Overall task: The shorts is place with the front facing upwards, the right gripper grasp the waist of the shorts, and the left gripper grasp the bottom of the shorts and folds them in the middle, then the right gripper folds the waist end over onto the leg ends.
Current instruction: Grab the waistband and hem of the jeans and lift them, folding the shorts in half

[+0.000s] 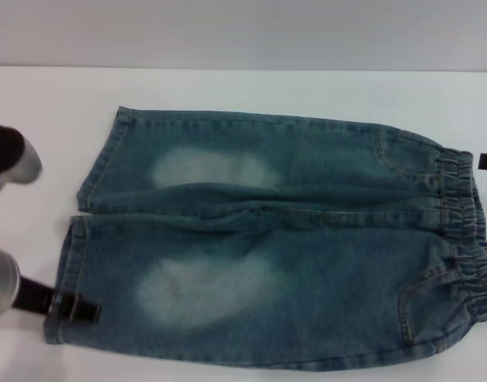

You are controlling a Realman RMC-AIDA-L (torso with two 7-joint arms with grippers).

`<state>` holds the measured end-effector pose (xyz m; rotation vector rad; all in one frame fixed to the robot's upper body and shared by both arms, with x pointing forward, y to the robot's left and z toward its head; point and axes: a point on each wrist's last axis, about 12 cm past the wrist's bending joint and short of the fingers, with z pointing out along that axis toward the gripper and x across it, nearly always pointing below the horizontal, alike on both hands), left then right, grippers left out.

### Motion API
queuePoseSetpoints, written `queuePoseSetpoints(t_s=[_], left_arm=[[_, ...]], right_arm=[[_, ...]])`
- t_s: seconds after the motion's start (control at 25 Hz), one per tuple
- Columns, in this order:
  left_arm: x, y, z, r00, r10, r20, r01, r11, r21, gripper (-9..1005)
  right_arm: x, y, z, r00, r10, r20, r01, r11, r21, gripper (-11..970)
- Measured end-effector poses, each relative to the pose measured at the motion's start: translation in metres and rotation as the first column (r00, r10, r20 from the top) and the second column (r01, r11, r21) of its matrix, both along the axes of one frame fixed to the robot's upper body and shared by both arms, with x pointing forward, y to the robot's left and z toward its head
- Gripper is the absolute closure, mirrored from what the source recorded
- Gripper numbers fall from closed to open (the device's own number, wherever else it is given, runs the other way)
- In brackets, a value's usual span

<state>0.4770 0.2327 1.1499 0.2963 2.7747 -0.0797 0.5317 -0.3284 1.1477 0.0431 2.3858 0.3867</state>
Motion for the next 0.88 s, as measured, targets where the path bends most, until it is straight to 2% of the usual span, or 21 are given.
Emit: queuePoseSetpoints(t_s=[0.04,0.12,0.2,0.48,0.68,0.88], left_arm=[[0.0,0.0,0.0,1.0,0.0,0.0,0.0,1.0,0.0,230],[-0.004,-0.003,-0.009,0.996,0.015,-0.087,-0.009,0.998,0.068,235],[-0.005,-0.004,-0.012,0.995,0.016,-0.101,-0.009,0.997,0.071,241],[-0.001,-0.007,-0.017,0.993,0.026,-0.118,-0.017,0.997,0.076,261],[0.005,-0.012,-0.011,0.995,0.006,-0.099,0.002,0.997,0.078,275],[0.006,-0.011,-0.012,0.993,0.003,-0.117,0.007,0.996,0.092,289]], right_arm=[[0.0,0.0,0.0,1.0,0.0,0.001,0.0,1.0,-0.001,185],[0.0,-0.001,0.0,1.0,-0.001,0.002,0.001,1.0,-0.002,186],[0.0,-0.002,0.0,1.0,-0.001,0.003,0.001,1.0,-0.004,187],[0.002,-0.002,0.002,1.0,0.007,0.008,-0.007,1.0,-0.011,189],[0.001,-0.005,0.003,1.0,0.007,0.009,-0.007,1.0,-0.015,191],[-0.001,-0.008,0.001,1.0,-0.001,0.001,0.001,1.0,-0.014,192]])
